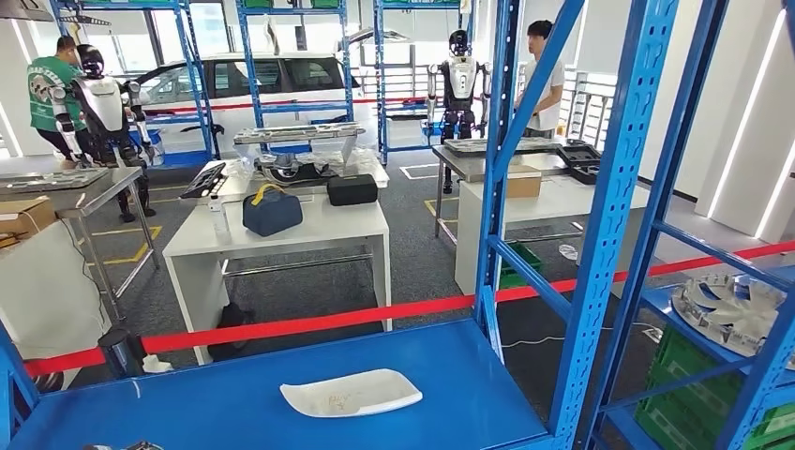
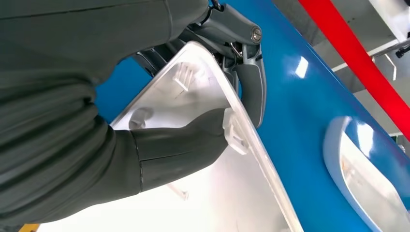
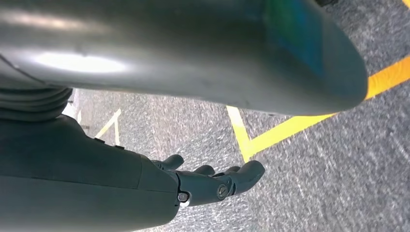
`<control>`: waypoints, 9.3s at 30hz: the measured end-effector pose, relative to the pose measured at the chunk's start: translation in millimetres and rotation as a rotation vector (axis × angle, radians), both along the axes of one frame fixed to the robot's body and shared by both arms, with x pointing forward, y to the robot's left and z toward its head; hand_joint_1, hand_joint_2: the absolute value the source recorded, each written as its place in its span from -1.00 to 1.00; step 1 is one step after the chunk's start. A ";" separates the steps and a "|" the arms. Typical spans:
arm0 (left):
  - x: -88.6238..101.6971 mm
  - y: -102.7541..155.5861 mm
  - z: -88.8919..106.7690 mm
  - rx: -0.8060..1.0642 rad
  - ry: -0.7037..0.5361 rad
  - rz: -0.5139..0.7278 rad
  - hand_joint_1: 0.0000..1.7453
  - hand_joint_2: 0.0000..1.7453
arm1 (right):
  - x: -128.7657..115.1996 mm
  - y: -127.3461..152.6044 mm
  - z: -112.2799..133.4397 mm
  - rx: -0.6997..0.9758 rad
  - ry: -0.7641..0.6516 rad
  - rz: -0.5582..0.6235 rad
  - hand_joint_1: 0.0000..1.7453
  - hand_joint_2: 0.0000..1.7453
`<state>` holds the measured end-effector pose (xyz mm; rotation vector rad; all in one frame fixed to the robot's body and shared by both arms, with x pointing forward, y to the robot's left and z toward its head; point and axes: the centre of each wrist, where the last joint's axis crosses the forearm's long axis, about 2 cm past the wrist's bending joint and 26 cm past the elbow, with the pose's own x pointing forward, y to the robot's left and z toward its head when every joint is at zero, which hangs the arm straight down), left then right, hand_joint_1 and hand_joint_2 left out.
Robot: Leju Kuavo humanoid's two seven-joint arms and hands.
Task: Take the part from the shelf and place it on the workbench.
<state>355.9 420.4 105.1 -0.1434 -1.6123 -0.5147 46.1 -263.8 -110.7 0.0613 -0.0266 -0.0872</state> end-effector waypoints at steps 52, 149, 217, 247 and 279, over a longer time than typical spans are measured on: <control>-5.3 3.6 -1.5 -0.001 0.007 -0.025 1.00 1.00 | 0.3 -1.1 0.0 0.000 -0.009 0.007 -1.00 -1.00; 27.7 61.4 154.9 -0.040 -0.449 0.048 1.00 1.00 | -0.5 4.9 0.2 0.007 -0.021 -0.083 -1.00 -1.00; -5.6 90.2 146.0 -0.106 -0.515 0.163 1.00 1.00 | -3.4 10.2 0.5 0.153 -0.122 -0.044 -1.00 -1.00; 8.1 75.5 144.6 -0.125 -0.533 0.168 1.00 1.00 | -5.2 10.8 0.3 0.158 -0.131 -0.056 -1.00 -1.00; -15.4 95.0 131.8 -0.103 -0.537 0.212 1.00 1.00 | -7.7 13.3 0.3 0.167 -0.116 0.017 -1.00 -1.00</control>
